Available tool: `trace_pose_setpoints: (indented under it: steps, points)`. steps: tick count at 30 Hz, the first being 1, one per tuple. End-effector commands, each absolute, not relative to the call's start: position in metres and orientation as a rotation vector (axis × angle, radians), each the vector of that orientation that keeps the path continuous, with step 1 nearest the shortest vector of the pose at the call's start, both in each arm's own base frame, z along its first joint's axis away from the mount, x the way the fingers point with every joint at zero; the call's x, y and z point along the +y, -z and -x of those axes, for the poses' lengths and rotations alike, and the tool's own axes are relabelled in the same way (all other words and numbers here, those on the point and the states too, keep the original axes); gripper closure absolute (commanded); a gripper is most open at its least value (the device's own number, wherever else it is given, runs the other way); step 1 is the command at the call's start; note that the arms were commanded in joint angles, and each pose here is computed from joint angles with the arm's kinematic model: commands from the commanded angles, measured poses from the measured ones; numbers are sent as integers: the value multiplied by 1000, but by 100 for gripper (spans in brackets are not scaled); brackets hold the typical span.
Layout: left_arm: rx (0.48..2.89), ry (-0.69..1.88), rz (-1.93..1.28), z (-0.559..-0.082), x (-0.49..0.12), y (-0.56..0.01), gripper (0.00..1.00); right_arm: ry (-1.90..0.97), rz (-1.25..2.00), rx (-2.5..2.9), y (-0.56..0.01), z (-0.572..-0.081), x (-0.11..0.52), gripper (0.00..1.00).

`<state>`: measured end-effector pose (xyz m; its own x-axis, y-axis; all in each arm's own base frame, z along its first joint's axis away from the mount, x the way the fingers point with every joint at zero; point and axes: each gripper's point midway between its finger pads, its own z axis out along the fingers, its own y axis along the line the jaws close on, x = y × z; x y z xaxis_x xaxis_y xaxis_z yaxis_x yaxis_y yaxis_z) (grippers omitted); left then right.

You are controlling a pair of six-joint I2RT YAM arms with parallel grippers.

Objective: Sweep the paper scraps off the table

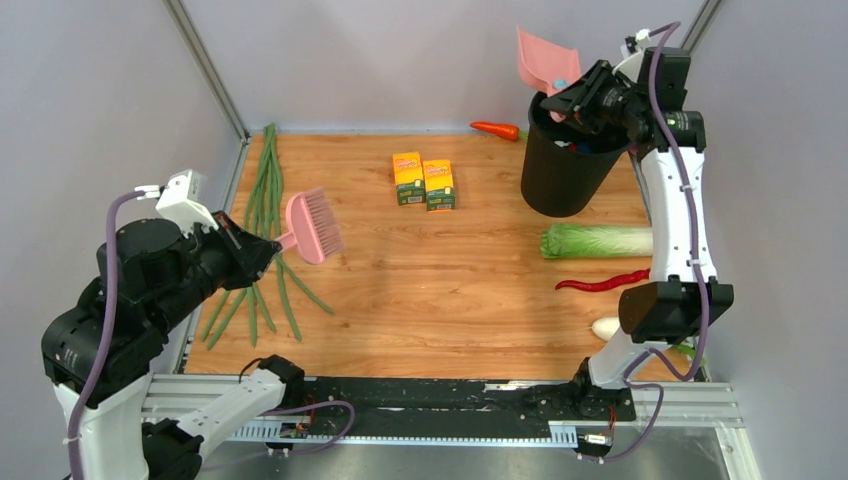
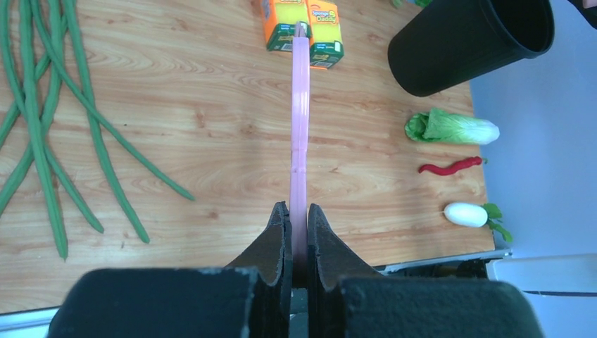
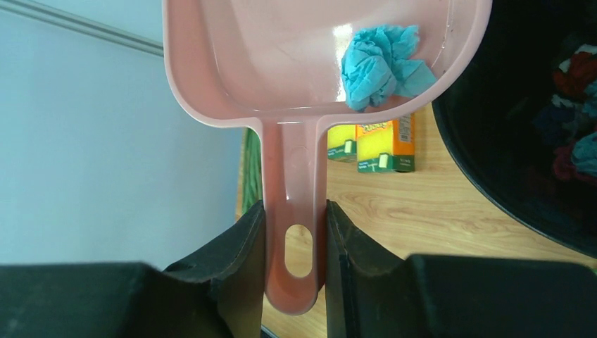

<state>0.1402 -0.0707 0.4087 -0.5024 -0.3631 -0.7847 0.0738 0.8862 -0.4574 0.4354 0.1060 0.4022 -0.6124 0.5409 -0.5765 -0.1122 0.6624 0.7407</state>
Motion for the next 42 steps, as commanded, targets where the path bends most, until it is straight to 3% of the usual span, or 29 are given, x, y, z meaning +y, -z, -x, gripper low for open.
trace_pose_setpoints:
  steps: [1, 16, 28, 42]
  points:
    - [2151, 488, 256, -112, -55, -384, 100, -1159, -287, 1897, -443, -437, 109, 100]
    - [2146, 499, 293, -117, -57, -379, 100, -1521, -458, 1705, -453, -436, 71, 100]
    - [2133, 509, 280, -131, -66, -383, 100, -1996, -612, 1275, -473, -406, 48, 100]
    - [2140, 507, 229, -147, -77, -382, 100, -2352, -699, 751, -483, -389, 14, 100]
